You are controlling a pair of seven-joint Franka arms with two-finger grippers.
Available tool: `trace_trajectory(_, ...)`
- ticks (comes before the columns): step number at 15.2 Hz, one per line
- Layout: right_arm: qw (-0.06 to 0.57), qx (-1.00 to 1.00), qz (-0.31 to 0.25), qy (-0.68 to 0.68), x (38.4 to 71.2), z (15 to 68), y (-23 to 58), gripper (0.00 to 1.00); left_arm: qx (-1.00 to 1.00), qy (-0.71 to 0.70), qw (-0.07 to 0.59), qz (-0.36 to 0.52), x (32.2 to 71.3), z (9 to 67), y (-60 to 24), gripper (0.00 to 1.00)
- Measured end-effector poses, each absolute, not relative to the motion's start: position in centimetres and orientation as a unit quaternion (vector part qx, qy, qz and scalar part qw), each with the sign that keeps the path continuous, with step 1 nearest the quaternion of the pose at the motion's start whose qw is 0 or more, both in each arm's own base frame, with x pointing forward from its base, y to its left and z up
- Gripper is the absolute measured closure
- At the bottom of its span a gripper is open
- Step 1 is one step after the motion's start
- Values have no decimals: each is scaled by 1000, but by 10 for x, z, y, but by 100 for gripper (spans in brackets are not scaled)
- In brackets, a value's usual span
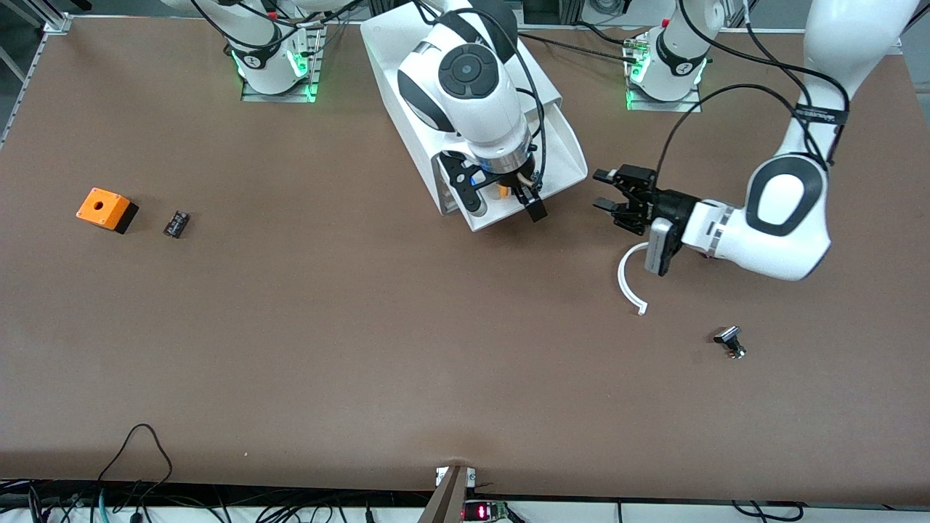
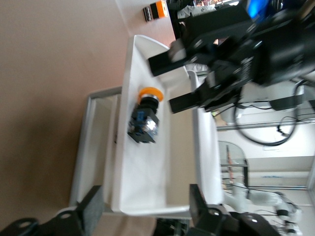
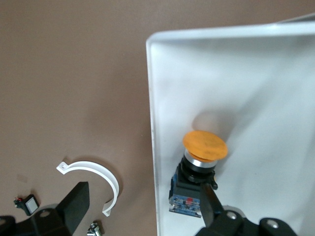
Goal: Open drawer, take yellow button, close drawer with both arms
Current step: 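Grasp the orange-capped button in the drawer with the right gripper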
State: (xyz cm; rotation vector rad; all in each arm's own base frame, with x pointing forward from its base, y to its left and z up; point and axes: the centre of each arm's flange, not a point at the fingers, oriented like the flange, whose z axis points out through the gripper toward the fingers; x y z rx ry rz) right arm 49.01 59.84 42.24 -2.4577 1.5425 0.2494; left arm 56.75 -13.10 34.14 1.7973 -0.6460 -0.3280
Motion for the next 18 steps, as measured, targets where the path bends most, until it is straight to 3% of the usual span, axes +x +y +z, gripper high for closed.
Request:
trace_trajectory(2,108,-840,87,524,483,414,605,0,763,-253,568,-176,573,356,-128,0)
trace_trajectory(9,60,-855,83,509,458,403,615,0,761,-214,563,-241,573,376,-126,0)
trace_trajectory(11,50,-858,80,506,454,401,615,4,760,-213,563,-243,573,375,-126,0)
trace_trajectory(16,49,-859,80,504,454,401,615,54,759,-211,565,-245,574,371,-125,0)
trace_trajectory(18,50,-858,79,504,454,403,615,59,759,-212,565,-244,575,372,-125,0)
